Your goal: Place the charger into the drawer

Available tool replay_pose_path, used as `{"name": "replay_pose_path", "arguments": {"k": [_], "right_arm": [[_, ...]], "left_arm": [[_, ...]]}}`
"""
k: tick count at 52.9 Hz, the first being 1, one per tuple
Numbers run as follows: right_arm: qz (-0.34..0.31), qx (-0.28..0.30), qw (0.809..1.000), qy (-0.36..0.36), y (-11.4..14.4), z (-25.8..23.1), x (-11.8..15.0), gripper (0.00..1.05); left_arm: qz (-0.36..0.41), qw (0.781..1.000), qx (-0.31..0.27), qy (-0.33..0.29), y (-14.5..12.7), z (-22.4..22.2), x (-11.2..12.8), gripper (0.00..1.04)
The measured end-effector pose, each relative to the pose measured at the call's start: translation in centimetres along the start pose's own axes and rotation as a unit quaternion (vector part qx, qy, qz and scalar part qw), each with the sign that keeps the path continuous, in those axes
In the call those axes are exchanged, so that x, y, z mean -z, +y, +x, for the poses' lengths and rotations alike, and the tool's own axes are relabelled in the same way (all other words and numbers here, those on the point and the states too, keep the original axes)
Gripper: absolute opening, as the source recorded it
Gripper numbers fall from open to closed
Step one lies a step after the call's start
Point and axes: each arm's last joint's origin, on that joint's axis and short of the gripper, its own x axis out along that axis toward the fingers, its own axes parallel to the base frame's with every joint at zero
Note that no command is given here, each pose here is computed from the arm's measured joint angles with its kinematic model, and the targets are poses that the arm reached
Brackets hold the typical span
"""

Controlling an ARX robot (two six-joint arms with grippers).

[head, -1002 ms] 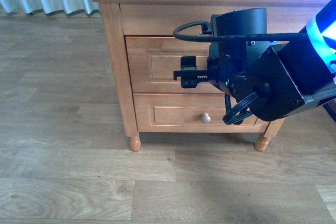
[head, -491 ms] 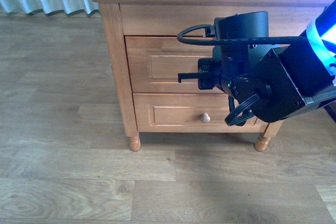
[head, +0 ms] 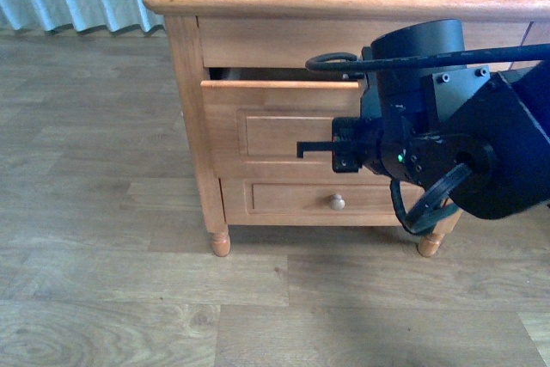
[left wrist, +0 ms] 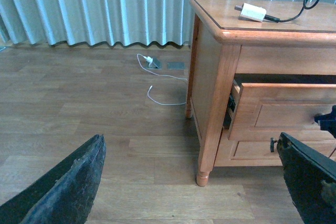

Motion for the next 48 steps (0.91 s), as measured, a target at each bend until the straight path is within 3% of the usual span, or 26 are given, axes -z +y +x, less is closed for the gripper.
{"name": "replay_pose_path", "arguments": {"k": [18,35,48], "right_arm": [[0.005,-0.04,0.995,0.087,-0.9,-7.7,3.2,0.22],[-0.006,-0.063,0.992,0.113,-1.6,-12.1,5.6,0.23],[0.004,-0.066,0.993,0.097,-1.9,-15.2,4.6,0.68]], "left_arm": [[0.0,1.0,0.0,0.0,0.0,0.0,0.0,0.99],[0.0,1.0,0.0,0.0,0.0,0.0,0.0,0.99],[0.0,1.0,0.0,0.0,0.0,0.0,0.0,0.99]]}}
